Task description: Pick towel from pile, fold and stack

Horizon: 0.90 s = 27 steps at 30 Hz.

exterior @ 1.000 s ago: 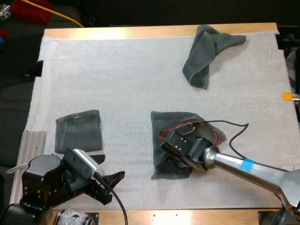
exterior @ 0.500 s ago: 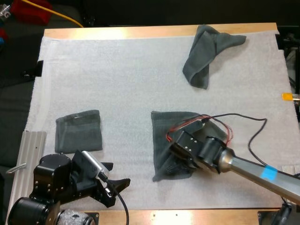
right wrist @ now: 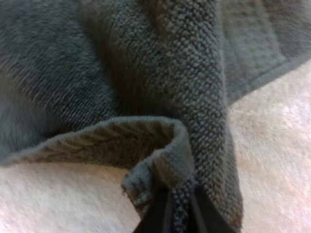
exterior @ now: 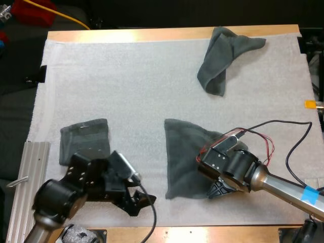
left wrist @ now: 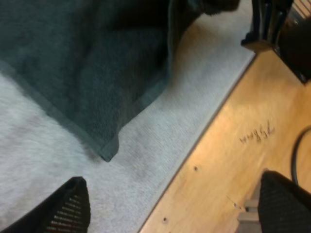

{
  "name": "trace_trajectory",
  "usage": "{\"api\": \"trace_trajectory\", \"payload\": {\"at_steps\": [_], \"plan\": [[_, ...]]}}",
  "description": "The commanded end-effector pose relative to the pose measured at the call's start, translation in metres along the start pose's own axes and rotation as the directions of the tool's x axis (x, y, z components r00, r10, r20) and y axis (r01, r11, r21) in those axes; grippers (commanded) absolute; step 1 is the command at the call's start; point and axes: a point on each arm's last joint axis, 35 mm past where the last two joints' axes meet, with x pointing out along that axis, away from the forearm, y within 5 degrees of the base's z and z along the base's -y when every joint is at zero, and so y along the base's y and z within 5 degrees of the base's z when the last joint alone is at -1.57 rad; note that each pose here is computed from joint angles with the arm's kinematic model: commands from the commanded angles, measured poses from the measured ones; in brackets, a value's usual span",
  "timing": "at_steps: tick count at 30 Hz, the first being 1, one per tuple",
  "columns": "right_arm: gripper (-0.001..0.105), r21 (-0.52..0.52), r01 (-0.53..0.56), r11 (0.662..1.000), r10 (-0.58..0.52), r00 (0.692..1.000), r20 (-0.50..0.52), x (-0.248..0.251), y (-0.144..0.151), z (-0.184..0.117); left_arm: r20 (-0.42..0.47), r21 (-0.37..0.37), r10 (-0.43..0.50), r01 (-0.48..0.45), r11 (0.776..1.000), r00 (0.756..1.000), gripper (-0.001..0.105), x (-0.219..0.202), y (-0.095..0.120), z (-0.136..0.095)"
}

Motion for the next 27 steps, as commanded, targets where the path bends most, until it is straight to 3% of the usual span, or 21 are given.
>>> {"api": "trace_trajectory", "payload": {"at_steps": [1, 4, 10, 18, 21, 25, 27], "plan": [[0.000, -0.013, 0.019, 1.000, -0.020, 1.000, -0.017, -0.003, -0.002, -0.005, -0.006, 0.014, -0.008, 0.008, 1.000, 1.000, 0.069, 0.004, -0.001, 0.003], [0.000, -0.014, 0.025, 1.000, -0.025, 0.999, -0.020, -0.004, -0.003, -0.011, -0.049, 0.043, -0.016, 0.018, 0.999, 0.999, 0.069, 0.016, -0.002, 0.009], [0.000, -0.036, 0.022, 0.999, -0.022, 1.000, 0.013, -0.010, -0.006, -0.026, -0.126, 0.079, 0.055, -0.046, 0.996, 0.990, 0.069, 0.036, -0.001, 0.012], [0.000, -0.226, 0.006, 0.974, -0.009, 1.000, -0.011, -0.001, -0.005, -0.048, -0.192, 0.118, 0.048, -0.025, 0.993, 0.980, 0.069, 0.050, -0.004, 0.012], [0.002, -0.251, 0.003, 0.968, -0.011, 1.000, -0.029, 0.001, -0.005, -0.054, -0.188, 0.125, 0.050, -0.026, 0.992, 0.981, 0.069, 0.050, -0.004, 0.012], [0.025, -0.259, 0.014, 0.966, -0.017, 1.000, -0.006, -0.005, -0.007, -0.058, -0.184, 0.131, 0.070, -0.046, 0.990, 0.980, 0.069, 0.050, -0.003, 0.012], [0.047, -0.257, 0.019, 0.966, -0.014, 1.000, 0.025, -0.011, -0.010, -0.062, -0.181, 0.133, 0.083, -0.059, 0.989, 0.980, 0.069, 0.050, -0.003, 0.012]]}}
